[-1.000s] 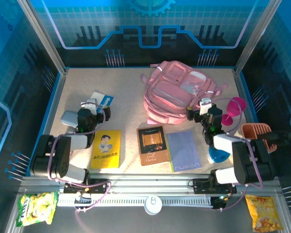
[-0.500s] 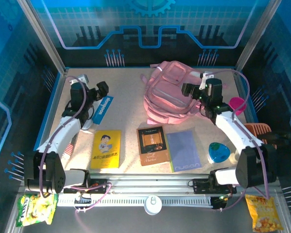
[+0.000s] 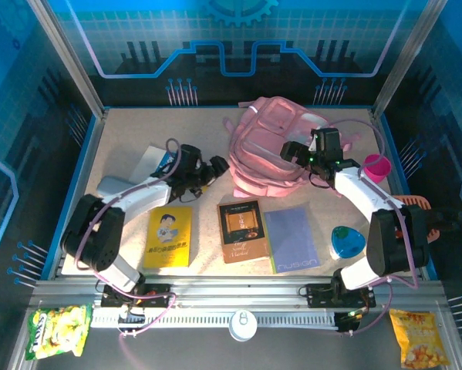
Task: Pack the student bag
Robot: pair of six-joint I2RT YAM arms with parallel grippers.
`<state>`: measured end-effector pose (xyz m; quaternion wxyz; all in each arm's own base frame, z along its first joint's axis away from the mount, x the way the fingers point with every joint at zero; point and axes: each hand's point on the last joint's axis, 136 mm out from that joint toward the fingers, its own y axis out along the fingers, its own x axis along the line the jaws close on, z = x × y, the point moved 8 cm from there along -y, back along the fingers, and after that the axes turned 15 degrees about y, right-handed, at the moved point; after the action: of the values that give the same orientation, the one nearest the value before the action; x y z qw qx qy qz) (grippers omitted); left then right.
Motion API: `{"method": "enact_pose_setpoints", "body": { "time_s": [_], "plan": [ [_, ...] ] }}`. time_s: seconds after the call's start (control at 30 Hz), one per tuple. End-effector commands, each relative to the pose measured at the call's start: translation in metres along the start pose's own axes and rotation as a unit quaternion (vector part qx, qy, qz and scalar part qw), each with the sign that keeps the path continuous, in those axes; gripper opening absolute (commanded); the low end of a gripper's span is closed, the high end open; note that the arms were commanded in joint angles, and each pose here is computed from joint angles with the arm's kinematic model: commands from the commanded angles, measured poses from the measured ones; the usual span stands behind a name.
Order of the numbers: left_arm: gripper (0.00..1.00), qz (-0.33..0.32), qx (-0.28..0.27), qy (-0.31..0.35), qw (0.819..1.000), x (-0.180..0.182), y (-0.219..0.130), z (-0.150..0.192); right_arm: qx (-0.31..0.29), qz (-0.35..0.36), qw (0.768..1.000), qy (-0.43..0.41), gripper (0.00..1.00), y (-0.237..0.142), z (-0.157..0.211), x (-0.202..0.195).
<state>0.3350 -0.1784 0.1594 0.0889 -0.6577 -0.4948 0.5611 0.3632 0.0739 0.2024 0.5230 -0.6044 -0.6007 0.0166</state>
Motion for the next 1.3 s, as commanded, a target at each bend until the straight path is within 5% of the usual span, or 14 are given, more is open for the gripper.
{"method": "enact_pose_setpoints", "body": {
  "time_s": [0.0,0.37,0.7,1.0,1.27],
  "plan": [
    [0.96,0.006,0.01,-0.054,0.998,-0.02,0.013,0.004,-0.014,-0.007,1.0,0.015,1.0,-0.007,0.003,0.0],
    [0.96,-0.039,0.081,-0.07,0.994,-0.036,0.073,0.015,-0.025,-0.001,0.999,0.022,1.0,-0.016,0.01,-0.01],
    [0.81,-0.031,0.101,-0.087,0.991,-0.042,0.101,0.013,-0.014,0.004,1.0,0.025,1.0,-0.012,0.015,-0.014],
    [0.45,-0.02,0.091,-0.075,0.993,-0.053,0.092,0.006,-0.019,-0.001,1.0,0.023,1.0,-0.014,0.014,-0.011],
    [0.15,0.043,0.048,-0.018,0.998,-0.088,0.044,-0.036,-0.036,0.005,0.999,0.024,1.0,-0.025,0.008,-0.008]
  ]
}}
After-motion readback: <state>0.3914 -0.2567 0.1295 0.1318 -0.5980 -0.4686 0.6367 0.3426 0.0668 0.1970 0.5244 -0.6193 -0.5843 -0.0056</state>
